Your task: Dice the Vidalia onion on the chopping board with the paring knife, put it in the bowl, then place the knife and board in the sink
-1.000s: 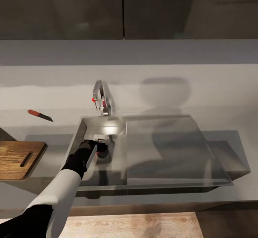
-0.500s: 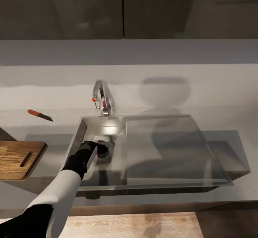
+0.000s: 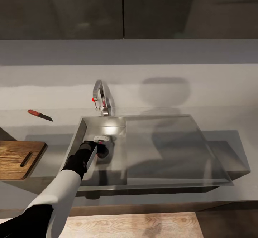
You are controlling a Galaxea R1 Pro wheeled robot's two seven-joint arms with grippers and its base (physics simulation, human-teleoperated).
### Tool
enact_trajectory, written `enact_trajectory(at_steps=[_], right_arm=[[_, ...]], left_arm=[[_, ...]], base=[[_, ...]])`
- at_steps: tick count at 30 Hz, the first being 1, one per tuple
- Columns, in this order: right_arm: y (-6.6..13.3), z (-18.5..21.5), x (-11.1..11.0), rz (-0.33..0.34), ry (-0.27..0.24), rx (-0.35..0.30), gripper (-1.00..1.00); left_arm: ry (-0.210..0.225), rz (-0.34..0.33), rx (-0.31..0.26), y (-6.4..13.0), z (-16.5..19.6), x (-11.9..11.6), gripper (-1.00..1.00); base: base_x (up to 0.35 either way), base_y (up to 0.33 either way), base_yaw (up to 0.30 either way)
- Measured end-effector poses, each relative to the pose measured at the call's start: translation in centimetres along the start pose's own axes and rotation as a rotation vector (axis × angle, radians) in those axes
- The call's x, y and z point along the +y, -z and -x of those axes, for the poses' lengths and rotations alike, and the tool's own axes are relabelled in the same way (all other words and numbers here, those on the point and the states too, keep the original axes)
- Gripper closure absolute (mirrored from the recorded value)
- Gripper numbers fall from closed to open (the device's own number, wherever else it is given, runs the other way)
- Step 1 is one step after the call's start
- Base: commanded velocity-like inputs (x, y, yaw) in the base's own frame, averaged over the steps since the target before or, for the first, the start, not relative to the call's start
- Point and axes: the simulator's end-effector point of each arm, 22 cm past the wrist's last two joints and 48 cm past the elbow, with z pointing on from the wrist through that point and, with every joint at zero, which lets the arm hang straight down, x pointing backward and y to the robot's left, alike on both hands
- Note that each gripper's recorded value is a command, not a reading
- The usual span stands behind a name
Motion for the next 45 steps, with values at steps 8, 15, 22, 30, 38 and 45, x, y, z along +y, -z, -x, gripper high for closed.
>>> enact_trajectory(at_steps=[8,15,22,30,38,45], right_arm=[[0.0,0.0,0.0,0.0,0.0,0.0,-1.0],[0.0,0.0,0.0,0.0,0.0,0.0,-1.0],[0.0,0.0,0.0,0.001,0.0,0.0,-1.0],[0.0,0.0,0.0,0.0,0.0,0.0,-1.0],[0.0,0.0,0.0,0.0,0.0,0.0,-1.0],[0.0,0.0,0.0,0.0,0.0,0.0,-1.0]], left_arm=[[0.008,0.005,-0.045,0.8,1.9,0.3,1.0],[0.046,0.033,-0.25,7.9,11.6,2.3,1.0],[0.082,0.051,-0.365,16.4,16.8,4.2,1.0],[0.081,0.05,-0.345,16.0,16.4,4.1,1.0],[0.078,0.05,-0.334,15.5,16.1,4.0,1.0],[0.079,0.051,-0.333,15.5,16.1,4.1,1.0]], base=[[0.0,0.0,0.0],[0.0,0.0,0.0],[0.0,0.0,0.0],[-0.006,0.003,0.0],[-0.178,0.156,0.0],[-0.162,0.245,0.0]])
